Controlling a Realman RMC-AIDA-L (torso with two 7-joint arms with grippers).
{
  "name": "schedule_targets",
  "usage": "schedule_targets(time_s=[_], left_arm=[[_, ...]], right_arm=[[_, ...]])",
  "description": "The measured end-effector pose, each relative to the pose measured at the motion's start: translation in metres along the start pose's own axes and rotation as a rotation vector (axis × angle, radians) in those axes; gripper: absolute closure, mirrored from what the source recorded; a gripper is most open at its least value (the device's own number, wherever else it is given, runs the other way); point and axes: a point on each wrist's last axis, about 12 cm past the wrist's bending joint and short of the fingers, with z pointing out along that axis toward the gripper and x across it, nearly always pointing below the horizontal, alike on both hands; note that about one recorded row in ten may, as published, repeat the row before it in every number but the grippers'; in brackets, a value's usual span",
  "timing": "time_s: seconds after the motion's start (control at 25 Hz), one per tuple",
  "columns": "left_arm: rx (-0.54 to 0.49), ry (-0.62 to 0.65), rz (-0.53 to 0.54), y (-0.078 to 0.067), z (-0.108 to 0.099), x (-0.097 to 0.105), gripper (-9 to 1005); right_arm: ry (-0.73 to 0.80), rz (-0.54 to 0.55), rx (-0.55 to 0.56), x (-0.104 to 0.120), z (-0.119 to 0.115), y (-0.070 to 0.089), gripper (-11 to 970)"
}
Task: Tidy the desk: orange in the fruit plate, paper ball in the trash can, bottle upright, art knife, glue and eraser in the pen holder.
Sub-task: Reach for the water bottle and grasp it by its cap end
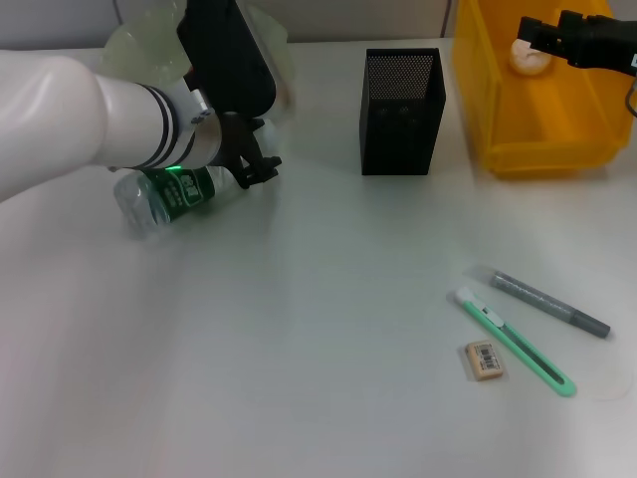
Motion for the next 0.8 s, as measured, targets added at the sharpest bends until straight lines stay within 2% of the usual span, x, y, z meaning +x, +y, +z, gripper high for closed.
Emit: schedule_targets(time_s=[0.32, 0.52, 0.68, 0.8], left_arm=[[0.045, -0.012, -0.004, -0.006, -0.01, -0.005, 479], [0.043, -0.063, 0.0, -0.008, -0.024, -0.019, 478], [0.036, -0.062, -0.001, -0.005, -0.023, -0.019, 478], [0.042, -0.032, -0.024, -0.003, -0.016, -0.016, 477]], right_arm=[[-0.001, 0.001, 0.002, 0.0, 0.0, 0.0, 271], [-0.002, 0.004, 0.008, 0.001, 0.0, -0.001, 271], [-0.012, 0.006, 0.002, 0.001, 0.0, -0.001, 271], [-0.016, 0.015, -0.004, 0.003, 0.0, 0.0, 272]])
